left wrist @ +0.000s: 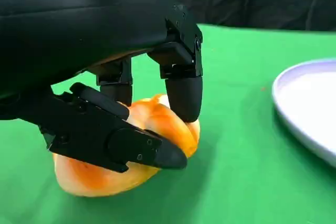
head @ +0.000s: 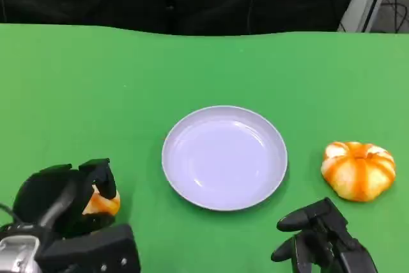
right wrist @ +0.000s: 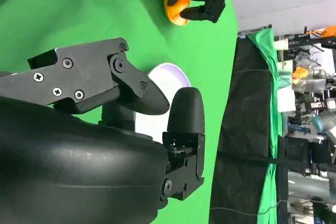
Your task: Grasp the bread from the table and place it into the plate.
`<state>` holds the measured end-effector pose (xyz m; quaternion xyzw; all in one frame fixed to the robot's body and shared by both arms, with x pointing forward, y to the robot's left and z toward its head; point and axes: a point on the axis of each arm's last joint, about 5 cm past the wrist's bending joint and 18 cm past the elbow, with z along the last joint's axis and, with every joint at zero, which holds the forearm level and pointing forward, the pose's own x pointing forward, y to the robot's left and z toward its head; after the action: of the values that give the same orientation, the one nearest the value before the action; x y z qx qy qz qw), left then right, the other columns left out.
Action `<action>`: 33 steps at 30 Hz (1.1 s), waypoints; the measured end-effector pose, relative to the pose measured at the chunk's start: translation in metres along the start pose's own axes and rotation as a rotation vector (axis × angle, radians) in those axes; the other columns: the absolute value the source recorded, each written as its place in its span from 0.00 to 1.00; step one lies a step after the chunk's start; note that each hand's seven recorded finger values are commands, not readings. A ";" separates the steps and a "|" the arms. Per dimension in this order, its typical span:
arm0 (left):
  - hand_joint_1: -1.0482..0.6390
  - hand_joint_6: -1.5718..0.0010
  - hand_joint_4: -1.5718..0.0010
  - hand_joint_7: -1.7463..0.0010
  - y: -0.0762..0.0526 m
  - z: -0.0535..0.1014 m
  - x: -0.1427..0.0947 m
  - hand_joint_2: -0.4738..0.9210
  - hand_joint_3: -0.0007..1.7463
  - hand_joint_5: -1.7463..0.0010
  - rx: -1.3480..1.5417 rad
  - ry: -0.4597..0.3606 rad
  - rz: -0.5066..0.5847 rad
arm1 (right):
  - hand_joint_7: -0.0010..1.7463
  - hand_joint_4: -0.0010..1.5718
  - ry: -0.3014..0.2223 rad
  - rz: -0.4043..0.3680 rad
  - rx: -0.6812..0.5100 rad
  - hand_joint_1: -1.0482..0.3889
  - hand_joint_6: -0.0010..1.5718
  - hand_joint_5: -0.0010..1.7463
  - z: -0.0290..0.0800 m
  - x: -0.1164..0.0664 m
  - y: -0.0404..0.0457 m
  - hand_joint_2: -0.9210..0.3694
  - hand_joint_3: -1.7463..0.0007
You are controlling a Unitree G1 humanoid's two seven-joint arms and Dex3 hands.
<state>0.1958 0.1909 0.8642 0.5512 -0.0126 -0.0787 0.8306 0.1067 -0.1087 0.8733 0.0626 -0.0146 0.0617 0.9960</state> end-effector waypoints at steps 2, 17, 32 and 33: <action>0.47 0.63 0.49 0.00 0.001 -0.002 -0.004 0.79 0.55 0.00 0.001 -0.013 0.020 | 1.00 0.12 0.000 0.000 0.000 0.54 0.05 1.00 0.000 0.000 0.0001 0.00 0.46; 0.48 0.63 0.47 0.00 0.003 0.014 -0.007 0.63 0.79 0.00 -0.065 -0.312 0.283 | 1.00 0.13 -0.001 -0.004 0.000 0.54 0.06 1.00 0.000 0.000 0.0003 0.00 0.46; 0.47 0.61 0.43 0.00 -0.009 0.069 0.040 0.63 0.83 0.00 -0.149 -0.531 0.329 | 1.00 0.13 -0.001 0.000 0.011 0.55 0.06 1.00 0.000 0.001 0.0022 0.00 0.46; 0.47 0.61 0.43 0.00 -0.009 0.073 0.044 0.63 0.83 0.00 -0.154 -0.541 0.328 | 1.00 0.13 0.000 0.000 0.011 0.55 0.06 1.00 0.000 0.001 0.0022 0.00 0.46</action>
<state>0.2303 0.1150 0.8819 0.4366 -0.3157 -0.0881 0.8378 0.1069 -0.1065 0.8737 0.0681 -0.0145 0.0616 0.9957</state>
